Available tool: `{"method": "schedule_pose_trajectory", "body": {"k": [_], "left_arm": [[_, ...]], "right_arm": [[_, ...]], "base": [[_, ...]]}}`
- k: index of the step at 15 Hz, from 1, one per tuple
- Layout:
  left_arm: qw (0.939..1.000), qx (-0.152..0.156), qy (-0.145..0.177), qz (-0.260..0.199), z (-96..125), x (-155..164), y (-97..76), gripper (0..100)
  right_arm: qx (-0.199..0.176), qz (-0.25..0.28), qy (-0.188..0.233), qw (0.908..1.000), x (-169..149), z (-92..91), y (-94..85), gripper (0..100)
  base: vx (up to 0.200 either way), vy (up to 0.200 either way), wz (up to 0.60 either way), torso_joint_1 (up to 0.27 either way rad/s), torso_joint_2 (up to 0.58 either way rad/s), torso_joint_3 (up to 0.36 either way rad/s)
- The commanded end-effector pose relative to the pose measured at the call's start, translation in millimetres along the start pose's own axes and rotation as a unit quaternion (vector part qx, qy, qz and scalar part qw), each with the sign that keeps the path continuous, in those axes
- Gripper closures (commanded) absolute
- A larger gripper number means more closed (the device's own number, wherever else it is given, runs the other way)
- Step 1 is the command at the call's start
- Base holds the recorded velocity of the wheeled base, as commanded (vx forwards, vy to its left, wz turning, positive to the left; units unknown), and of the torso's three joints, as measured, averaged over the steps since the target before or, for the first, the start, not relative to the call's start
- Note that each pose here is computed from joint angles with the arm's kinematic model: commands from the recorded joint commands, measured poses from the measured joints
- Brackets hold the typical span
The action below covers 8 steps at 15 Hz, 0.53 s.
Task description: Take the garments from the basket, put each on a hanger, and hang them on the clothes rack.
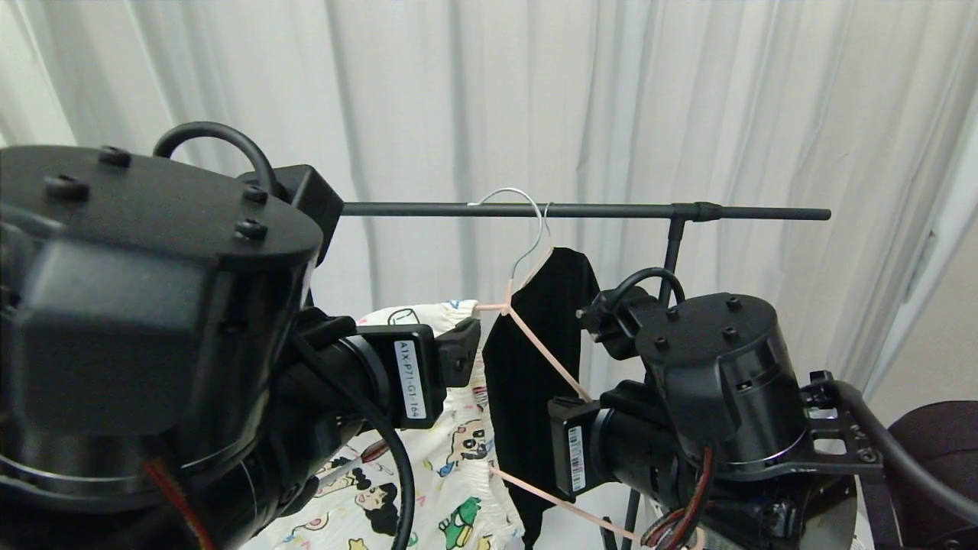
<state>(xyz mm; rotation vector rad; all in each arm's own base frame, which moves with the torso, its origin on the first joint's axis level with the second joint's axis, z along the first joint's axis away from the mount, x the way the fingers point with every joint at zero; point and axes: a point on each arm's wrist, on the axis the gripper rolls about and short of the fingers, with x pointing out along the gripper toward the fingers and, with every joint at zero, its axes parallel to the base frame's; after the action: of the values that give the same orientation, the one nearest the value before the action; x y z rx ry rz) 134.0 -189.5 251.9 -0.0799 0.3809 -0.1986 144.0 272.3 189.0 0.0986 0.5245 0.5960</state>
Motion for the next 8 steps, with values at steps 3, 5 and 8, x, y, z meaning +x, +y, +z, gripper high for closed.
{"method": "schedule_pose_trajectory", "body": {"k": [3, 5, 8], "left_arm": [[1.0, -0.005, -0.005, -0.003, 2.3, -4.7, 3.1, 0], [0.9999, -0.005, -0.007, -0.007, 0.9, -9.2, 6.3, 0], [0.9999, -0.004, -0.007, -0.014, -3.7, -19.1, 15.0, 0]], "right_arm": [[0.003, -0.009, -0.003, 0.9999, 1.9, -1.2, -5.6, 100], [0.008, -0.02, -0.014, 0.9997, 3.2, -1.3, -11.1, 100], [0.006, -0.031, -0.023, 0.9992, -2.6, 2.5, -22.0, 100]], "base": [[0.0, 0.0, 0.0, 0.0, 0.0, 0.0], [0.0, 0.0, 0.0, 0.0, 0.0, 0.0], [0.0, 0.0, 0.0, 0.0, 0.0, 0.0]]}}
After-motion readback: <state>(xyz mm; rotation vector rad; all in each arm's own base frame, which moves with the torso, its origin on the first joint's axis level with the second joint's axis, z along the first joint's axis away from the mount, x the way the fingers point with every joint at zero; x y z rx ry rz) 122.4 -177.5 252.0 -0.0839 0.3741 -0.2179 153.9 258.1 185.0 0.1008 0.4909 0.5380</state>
